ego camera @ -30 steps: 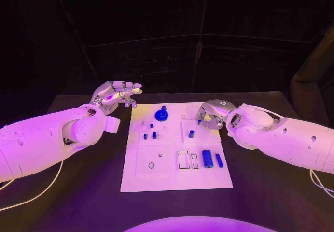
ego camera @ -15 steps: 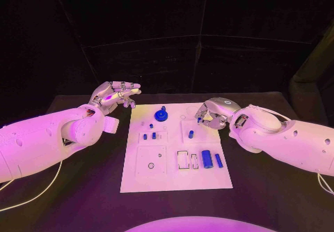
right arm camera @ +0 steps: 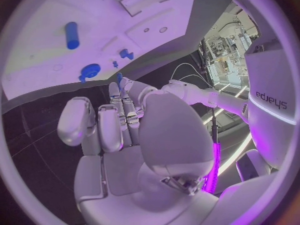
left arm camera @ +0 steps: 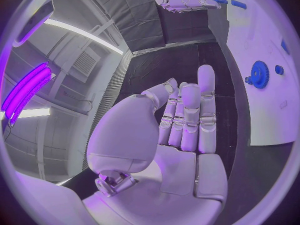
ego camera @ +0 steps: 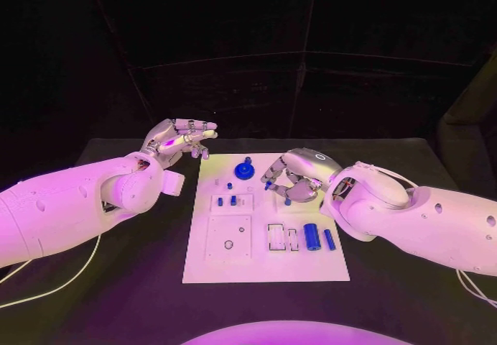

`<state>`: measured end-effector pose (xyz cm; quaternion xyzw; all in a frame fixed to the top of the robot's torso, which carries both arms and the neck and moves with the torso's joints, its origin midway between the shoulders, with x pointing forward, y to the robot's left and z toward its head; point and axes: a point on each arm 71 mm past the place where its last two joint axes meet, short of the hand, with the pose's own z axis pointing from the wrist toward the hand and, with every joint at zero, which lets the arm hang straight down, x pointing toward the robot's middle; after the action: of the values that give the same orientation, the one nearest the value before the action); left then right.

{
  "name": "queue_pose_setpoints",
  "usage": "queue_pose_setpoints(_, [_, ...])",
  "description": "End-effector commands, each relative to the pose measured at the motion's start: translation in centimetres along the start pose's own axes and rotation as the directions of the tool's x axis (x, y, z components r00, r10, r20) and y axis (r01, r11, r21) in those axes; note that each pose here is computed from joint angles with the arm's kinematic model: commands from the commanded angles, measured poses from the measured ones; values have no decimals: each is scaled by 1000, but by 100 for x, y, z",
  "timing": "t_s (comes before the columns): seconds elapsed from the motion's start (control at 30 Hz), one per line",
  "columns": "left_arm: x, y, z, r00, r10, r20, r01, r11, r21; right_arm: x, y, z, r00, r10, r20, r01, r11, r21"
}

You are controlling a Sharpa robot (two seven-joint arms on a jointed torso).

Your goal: Assemble the parts on the task board

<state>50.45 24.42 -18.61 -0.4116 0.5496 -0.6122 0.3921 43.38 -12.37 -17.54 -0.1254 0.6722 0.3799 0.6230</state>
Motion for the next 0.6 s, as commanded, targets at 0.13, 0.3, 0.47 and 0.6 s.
queue_pose_setpoints(0.13, [40,-16,14,1000,-10,-12,10,1000,10,158,167,132,998,39,-42,-42,997,-70])
queue_pose_setpoints(0.3, [53,-16,19,1000,-12,-16,12,1000,10,379,208,172,995,38,-94,-45,996,-77])
queue_pose_setpoints(0.47, [60,-16,21,1000,-13,-18,13,1000,11,583,244,186,989,28,-142,-40,996,-80])
queue_pose_setpoints(0.6, [69,-15,26,1000,-13,-19,13,1000,11,695,260,202,984,10,-178,-24,997,-79])
